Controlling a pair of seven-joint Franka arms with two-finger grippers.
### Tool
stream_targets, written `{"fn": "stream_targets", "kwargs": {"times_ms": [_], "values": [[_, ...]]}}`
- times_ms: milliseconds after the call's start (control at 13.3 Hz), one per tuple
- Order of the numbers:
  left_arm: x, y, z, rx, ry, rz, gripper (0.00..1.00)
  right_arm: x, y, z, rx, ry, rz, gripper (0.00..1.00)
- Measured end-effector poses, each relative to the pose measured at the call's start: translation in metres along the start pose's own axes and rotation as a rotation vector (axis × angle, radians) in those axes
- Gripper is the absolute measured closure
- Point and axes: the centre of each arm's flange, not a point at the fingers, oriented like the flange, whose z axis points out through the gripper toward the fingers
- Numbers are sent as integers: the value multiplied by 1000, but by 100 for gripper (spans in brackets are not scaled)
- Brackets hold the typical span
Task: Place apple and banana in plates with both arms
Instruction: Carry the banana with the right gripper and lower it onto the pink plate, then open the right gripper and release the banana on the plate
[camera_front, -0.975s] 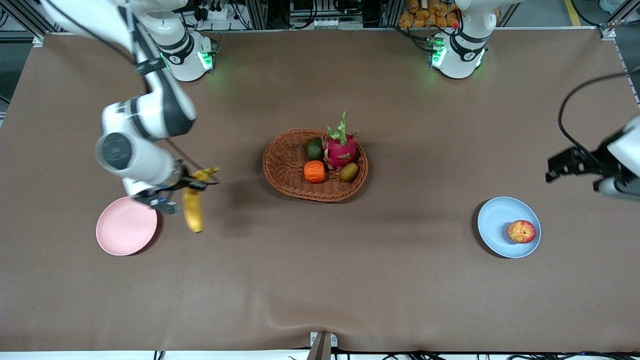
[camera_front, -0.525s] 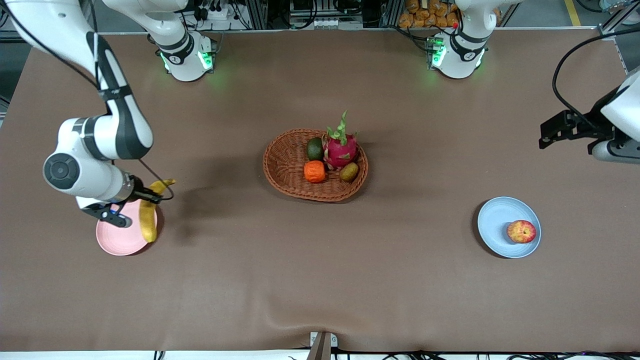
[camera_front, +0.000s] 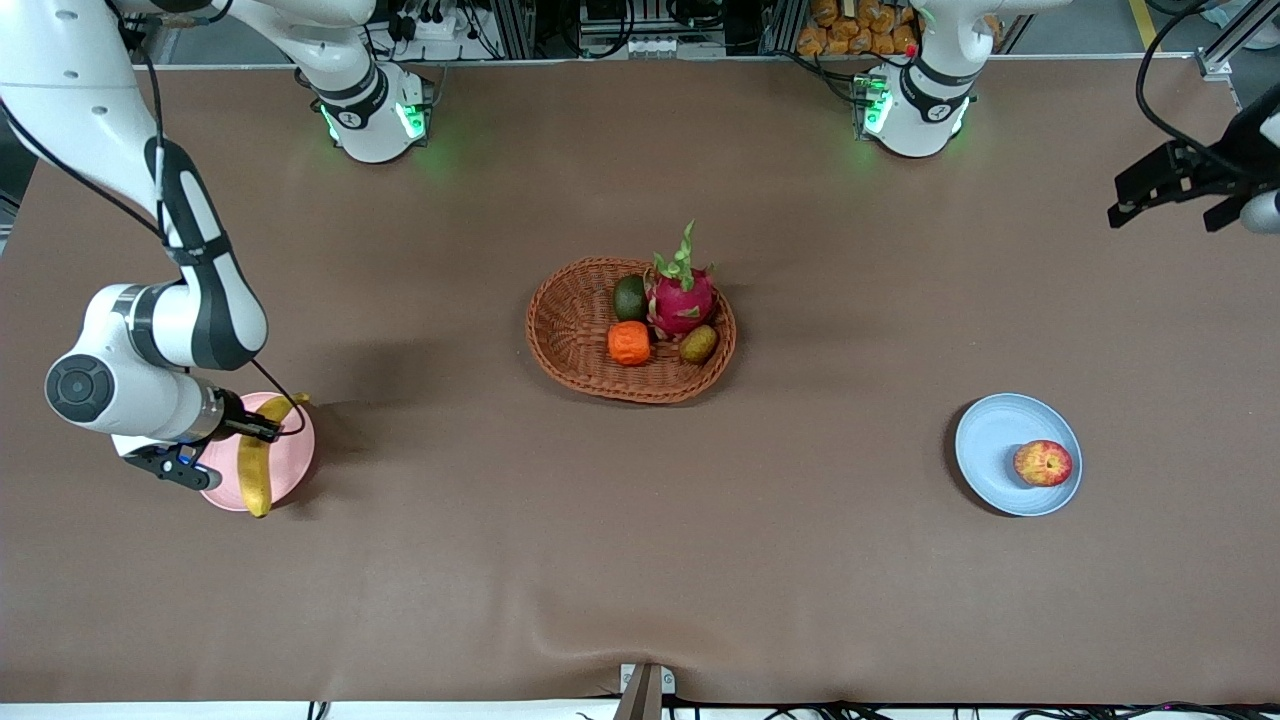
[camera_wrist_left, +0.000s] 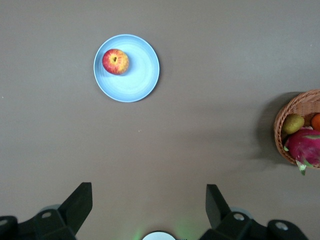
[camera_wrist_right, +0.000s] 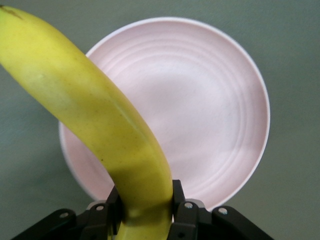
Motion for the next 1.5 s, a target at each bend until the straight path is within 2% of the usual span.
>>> {"fn": "stream_targets", "kwargs": {"times_ms": [150, 300, 600, 675, 975, 1200, 1500], "values": [[-13, 3, 3, 2, -32, -26, 0, 5, 11, 11, -6, 4, -24, 58], [-17, 5, 4, 3, -40, -26, 0, 8, 19, 12, -9, 3, -46, 43], [-17, 5, 6, 15, -43, -24, 0, 8, 7, -21, -7, -1, -82, 4], [-16, 4, 5, 22, -41, -26, 0, 4, -6, -40, 0, 14, -106, 0], [-16, 2, 5, 34, -40, -28, 0, -21, -48, -123, 25, 84, -273, 0], [-16, 1, 5, 47, -38, -29, 0, -41, -43, -181, 53, 94, -353, 0], [-16, 2, 4, 48, -37, -29, 0, -90, -55, -263, 53, 128, -430, 0]]}}
